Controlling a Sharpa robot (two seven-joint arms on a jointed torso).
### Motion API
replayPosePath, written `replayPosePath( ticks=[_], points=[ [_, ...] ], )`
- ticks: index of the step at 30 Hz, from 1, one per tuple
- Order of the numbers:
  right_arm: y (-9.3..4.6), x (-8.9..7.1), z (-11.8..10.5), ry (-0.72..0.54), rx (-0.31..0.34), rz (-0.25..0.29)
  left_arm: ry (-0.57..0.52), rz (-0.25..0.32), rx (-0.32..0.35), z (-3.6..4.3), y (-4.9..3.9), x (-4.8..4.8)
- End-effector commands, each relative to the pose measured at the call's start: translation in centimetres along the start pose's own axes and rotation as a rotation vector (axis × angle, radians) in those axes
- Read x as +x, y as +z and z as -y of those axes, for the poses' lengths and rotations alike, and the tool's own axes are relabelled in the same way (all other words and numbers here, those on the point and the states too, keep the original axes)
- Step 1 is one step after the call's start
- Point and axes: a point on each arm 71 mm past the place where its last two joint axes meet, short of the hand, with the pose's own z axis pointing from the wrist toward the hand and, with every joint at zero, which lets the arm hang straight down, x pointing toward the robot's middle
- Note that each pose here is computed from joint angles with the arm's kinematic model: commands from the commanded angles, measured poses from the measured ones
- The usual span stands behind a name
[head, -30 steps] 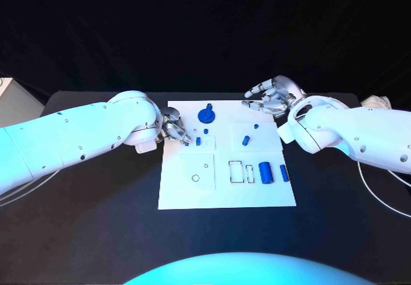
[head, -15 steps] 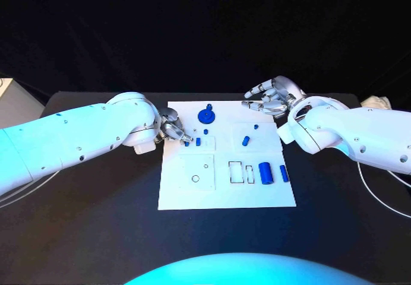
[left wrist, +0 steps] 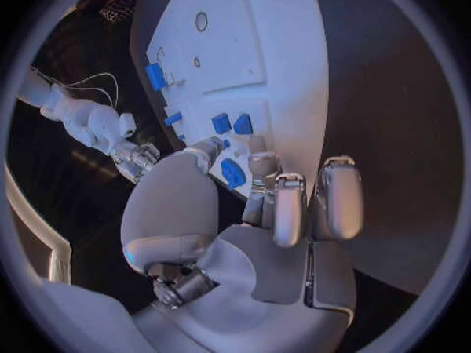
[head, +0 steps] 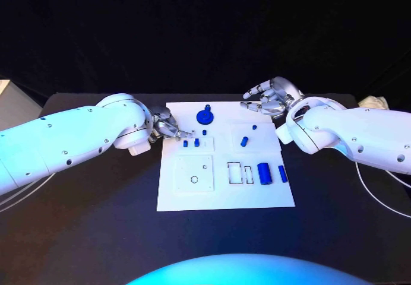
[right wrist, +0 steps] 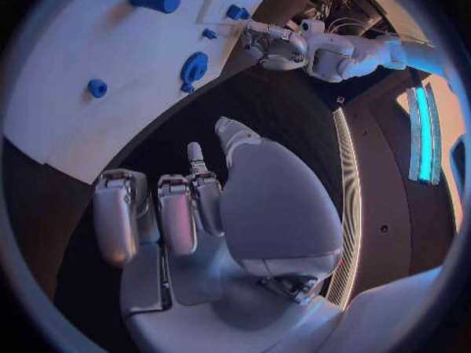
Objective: Assemble the parts on the task board
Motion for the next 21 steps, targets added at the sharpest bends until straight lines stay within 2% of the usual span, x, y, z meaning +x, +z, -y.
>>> replayPosePath(
  ticks=[1, 3, 7, 12, 17, 21],
  points=[
    [0.0, 0.1, -0.1, -0.001, -0.013, -0.009, -0.052, 0.052, 0.042, 0.51, -0.33, -0.52],
    [0.0, 0.1, 0.0, -0.001, -0.013, -0.009, -0.081, 0.07, 0.071, 0.72, -0.58, -0.86],
    [0.0, 0.1, 0.0, 0.0, -0.013, -0.009, -0.162, 0.113, 0.176, 1.34, -1.08, -1.58],
    [0.0, 0.0, 0.0, 0.0, -0.013, -0.006, -0.214, 0.158, 0.348, 2.5, -1.45, -2.15],
    [0.1, -0.1, 0.1, -0.001, -0.014, 0.0, -0.139, 0.213, 0.481, 3.61, -1.29, -1.78],
    [0.1, -0.1, 0.1, 0.0, -0.015, 0.003, -0.034, 0.259, 0.532, 4.04, -0.78, -1.19]
  ],
)
